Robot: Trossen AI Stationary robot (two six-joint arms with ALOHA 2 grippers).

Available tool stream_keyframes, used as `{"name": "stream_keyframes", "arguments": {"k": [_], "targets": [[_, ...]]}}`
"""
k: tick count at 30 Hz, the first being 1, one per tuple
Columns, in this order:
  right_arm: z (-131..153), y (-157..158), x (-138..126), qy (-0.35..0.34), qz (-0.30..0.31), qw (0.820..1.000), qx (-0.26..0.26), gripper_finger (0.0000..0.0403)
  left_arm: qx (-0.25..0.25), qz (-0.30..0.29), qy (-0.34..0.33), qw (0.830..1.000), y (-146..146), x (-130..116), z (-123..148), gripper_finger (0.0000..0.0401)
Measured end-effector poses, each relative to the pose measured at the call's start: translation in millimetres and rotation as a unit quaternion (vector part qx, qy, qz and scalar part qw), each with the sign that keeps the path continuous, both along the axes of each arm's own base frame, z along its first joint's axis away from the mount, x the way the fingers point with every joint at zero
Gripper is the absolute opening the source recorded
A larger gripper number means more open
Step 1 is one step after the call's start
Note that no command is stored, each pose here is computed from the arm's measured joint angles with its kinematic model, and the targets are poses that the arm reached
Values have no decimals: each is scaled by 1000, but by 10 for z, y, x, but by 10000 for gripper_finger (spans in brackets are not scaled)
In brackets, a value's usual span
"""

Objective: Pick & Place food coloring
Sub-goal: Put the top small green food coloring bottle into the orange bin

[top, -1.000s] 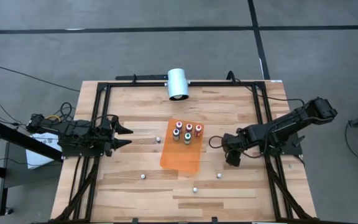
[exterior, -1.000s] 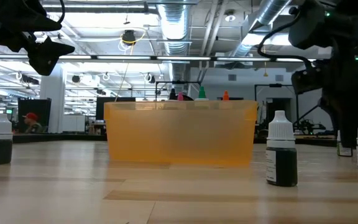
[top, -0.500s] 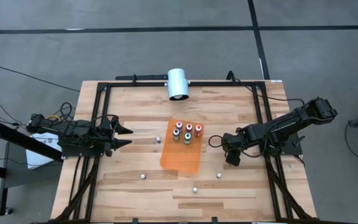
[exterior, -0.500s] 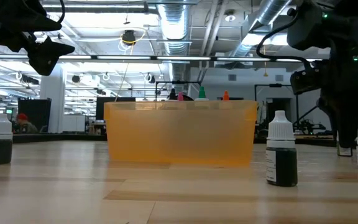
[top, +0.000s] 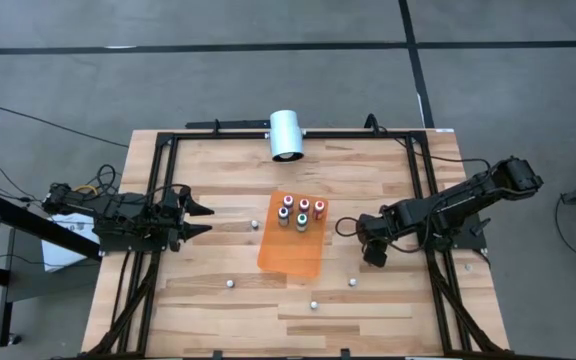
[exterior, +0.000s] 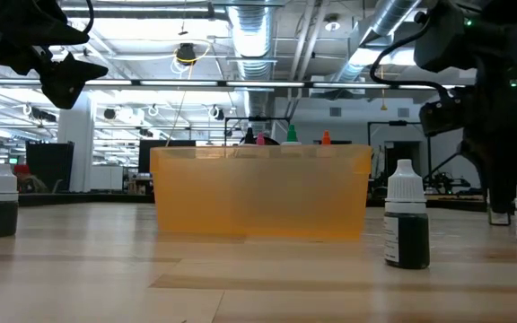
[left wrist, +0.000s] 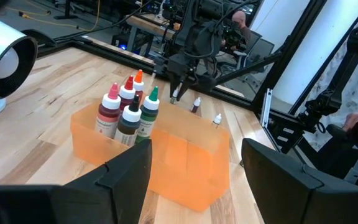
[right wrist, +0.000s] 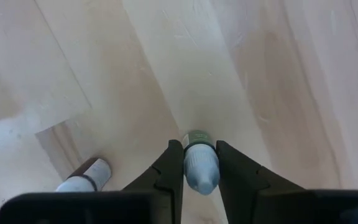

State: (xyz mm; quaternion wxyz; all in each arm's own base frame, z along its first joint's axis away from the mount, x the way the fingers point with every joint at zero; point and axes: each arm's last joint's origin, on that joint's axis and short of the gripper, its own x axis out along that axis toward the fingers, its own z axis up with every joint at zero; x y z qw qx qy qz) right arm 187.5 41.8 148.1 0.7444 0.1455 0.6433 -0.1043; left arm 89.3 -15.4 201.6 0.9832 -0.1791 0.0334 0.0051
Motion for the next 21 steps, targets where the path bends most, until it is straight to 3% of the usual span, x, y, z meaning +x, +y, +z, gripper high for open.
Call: {"name": "stream_keyframes", "arguments": {"k": [8,15,21], "targets": [[178,30,92,-5,12,1000,14,70,3,0,0,1000,0,0,0,240],[615,86,354,-80,61,995,17,70,8,-2,0,1000,-1,0,0,240],[798,19,418,-94,47,994,-18,70,7,-26,0,1000,-15,0,0,240]]}}
